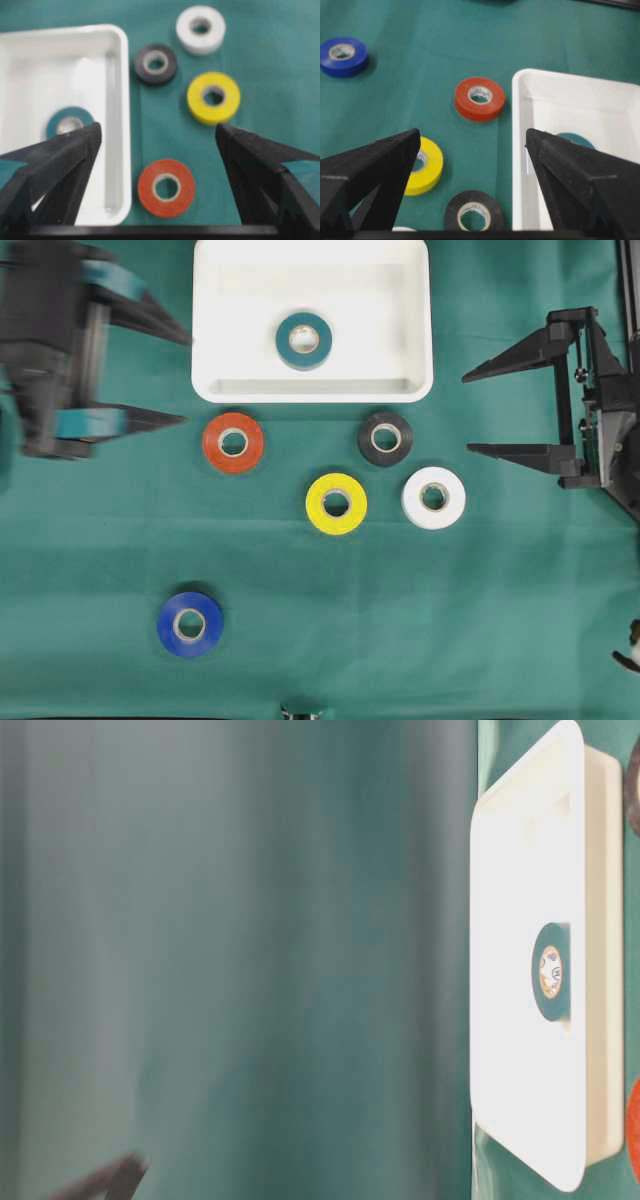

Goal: Pick up the tape from a random location and place it into the white case.

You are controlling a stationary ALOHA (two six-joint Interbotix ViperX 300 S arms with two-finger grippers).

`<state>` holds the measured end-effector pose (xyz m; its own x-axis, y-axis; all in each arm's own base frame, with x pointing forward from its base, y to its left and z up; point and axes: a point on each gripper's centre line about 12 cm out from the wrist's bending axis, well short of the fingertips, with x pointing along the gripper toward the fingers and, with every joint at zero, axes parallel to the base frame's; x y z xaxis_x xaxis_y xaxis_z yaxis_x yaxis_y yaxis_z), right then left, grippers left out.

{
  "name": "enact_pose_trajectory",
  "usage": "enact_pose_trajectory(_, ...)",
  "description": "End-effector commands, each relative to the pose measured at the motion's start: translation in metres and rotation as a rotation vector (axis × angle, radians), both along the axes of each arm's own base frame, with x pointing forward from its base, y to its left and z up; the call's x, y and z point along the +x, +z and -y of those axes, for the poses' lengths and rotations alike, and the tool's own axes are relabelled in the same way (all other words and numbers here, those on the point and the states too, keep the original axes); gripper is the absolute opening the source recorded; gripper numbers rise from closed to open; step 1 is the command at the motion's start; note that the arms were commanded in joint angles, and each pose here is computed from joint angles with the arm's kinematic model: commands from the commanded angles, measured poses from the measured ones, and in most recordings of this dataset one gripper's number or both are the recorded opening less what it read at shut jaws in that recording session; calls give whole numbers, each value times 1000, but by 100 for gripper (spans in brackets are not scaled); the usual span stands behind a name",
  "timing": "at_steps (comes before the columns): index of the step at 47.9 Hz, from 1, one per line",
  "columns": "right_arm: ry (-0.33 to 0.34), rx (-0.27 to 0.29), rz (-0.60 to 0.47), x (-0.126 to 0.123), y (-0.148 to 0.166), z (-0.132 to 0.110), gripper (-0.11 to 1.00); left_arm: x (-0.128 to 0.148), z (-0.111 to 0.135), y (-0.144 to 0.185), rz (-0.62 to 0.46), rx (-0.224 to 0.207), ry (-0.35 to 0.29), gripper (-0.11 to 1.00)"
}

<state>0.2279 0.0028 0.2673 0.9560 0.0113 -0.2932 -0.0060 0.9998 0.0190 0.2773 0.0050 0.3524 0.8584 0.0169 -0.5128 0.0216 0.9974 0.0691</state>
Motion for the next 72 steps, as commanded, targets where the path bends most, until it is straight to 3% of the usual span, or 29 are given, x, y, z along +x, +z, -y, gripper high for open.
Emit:
enact_pose_trajectory(1, 3, 0, 29, 2, 11, -1, 92, -14, -1, 7, 75, -1, 5, 99)
enact_pose_trajectory(24, 3, 1, 48, -6, 18, -1, 92, -54, 0, -25, 169, -6, 6, 99)
enact_pose_trajectory(72, 19, 2, 46, -6, 17, -4, 92, -55, 1, -27, 175, -12, 6, 99)
